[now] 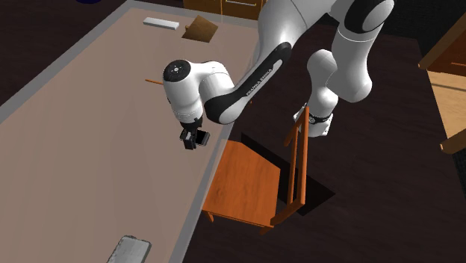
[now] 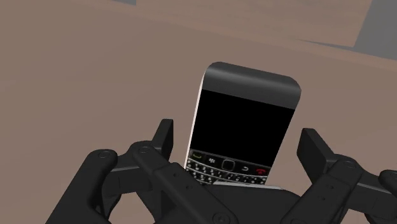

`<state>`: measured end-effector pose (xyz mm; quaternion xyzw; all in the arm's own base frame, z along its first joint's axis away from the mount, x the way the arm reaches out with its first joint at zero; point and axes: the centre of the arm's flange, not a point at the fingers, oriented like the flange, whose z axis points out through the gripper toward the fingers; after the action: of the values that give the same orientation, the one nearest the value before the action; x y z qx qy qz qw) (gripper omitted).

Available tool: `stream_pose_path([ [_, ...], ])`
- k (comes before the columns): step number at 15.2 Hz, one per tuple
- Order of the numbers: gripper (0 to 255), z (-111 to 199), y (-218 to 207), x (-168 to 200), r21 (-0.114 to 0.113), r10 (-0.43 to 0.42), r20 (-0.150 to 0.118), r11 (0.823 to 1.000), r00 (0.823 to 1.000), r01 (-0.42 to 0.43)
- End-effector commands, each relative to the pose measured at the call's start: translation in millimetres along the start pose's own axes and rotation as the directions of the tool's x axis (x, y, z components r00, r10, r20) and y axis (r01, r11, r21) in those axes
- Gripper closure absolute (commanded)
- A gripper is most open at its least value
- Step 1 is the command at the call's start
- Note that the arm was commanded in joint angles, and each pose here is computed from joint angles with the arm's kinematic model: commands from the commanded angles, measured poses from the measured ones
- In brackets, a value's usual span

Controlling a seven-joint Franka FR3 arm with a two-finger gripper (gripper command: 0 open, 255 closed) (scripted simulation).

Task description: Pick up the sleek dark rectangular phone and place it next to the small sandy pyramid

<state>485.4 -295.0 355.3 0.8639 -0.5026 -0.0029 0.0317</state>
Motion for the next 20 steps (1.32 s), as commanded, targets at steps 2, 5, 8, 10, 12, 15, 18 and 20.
stream_pose_path([
  [2, 0, 1, 0, 0, 0.000, 0.000, 0.000, 1.000, 1.000, 0.000],
  [5, 255, 0, 0, 0, 0.000, 0.000, 0.000, 1.000, 1.000, 0.000],
  [8, 255, 1, 0, 0, 0.000, 0.000, 0.000, 1.000, 1.000, 0.000],
  [10, 255, 1, 0, 0, 0.000, 0.000, 0.000, 1.000, 1.000, 0.000],
  [12, 255, 1, 0, 0, 0.000, 0.000, 0.000, 1.000, 1.000, 0.000],
  [15, 255, -5, 0, 0, 0.000, 0.000, 0.000, 1.000, 1.000, 0.000],
  [18, 255, -21, 1, 1, 0.000, 0.000, 0.000, 1.000, 1.000, 0.000],
  [20, 255, -31, 2, 1, 0.000, 0.000, 0.000, 1.000, 1.000, 0.000],
])
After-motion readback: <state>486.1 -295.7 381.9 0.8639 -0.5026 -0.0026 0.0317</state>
